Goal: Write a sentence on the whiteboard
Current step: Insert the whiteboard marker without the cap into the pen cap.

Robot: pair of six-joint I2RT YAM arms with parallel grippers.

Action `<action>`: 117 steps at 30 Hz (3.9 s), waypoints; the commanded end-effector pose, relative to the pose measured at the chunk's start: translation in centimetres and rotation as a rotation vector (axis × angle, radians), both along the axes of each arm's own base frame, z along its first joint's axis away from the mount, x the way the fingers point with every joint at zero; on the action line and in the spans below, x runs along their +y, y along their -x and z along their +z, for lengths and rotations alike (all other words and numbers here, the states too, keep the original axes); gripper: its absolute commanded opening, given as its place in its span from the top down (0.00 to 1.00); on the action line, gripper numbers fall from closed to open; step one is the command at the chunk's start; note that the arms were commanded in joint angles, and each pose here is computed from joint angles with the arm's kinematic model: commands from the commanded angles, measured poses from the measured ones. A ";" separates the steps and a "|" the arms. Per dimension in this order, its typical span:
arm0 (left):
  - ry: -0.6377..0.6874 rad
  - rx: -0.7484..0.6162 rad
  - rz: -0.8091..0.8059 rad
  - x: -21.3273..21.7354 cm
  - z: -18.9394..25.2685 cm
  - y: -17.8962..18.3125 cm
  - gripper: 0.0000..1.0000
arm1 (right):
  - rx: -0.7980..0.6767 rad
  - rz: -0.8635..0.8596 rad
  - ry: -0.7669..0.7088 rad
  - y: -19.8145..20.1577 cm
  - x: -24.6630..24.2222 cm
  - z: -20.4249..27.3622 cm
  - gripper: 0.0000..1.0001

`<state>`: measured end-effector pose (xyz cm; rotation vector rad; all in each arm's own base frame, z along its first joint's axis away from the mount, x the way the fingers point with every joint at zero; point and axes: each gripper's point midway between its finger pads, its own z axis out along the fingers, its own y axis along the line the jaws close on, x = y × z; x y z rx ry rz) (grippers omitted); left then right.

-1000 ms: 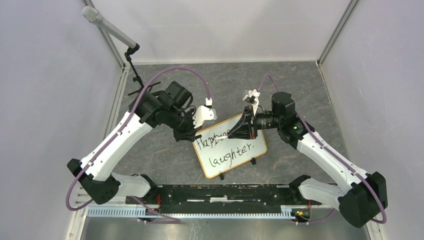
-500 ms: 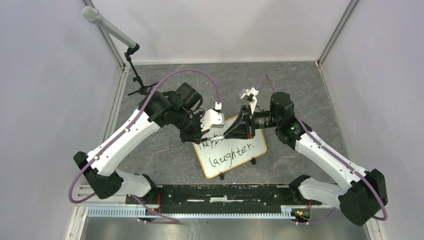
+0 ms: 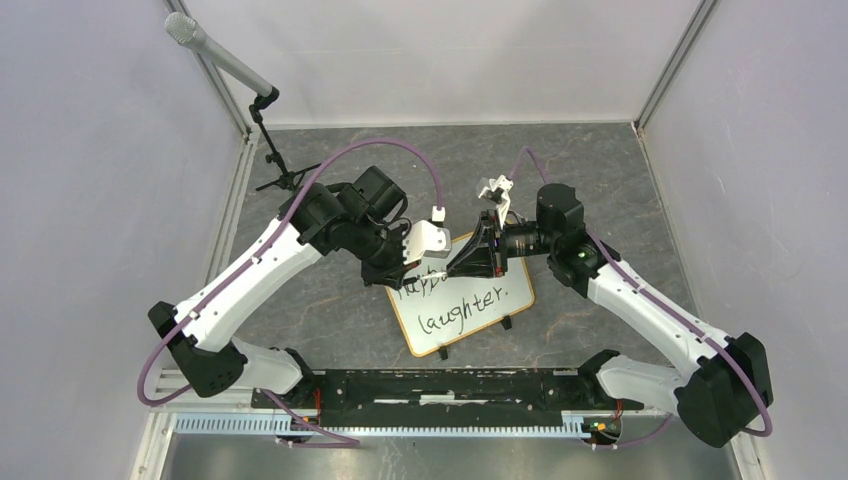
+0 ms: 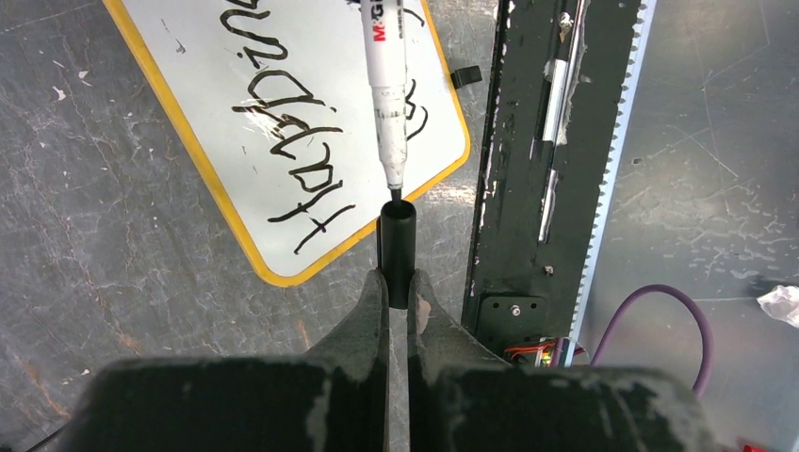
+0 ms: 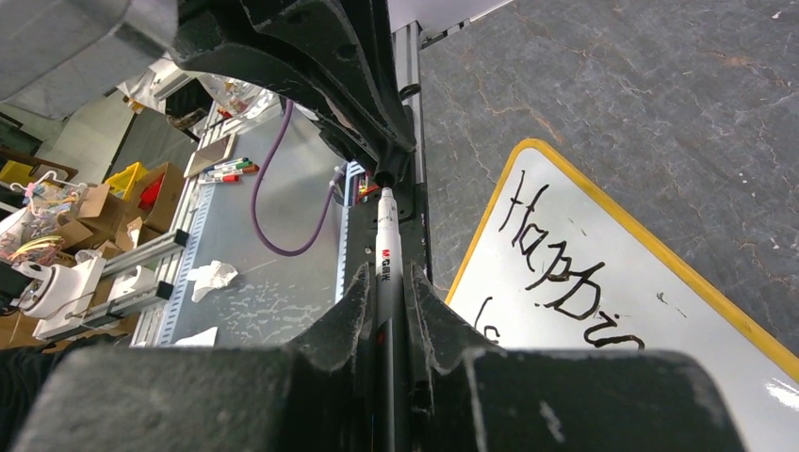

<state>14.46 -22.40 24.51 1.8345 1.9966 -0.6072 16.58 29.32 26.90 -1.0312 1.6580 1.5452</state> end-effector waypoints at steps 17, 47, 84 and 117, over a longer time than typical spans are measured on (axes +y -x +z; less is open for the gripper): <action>-0.003 -0.035 -0.033 -0.6 0.7 -0.3 0.98 | -0.060 0.004 -0.018 -0.3 0.5 1.5 1.00; -0.076 -0.062 -0.041 1.1 -0.8 0.2 0.98 | -0.104 0.013 0.021 0.4 0.0 1.2 1.00; -0.026 -0.021 -0.080 -1.1 0.1 0.6 0.98 | -0.077 0.014 0.024 0.3 0.9 0.5 1.00; -0.020 -0.017 -0.067 -1.3 0.2 0.5 0.98 | -0.081 0.035 0.025 0.7 1.1 0.4 1.00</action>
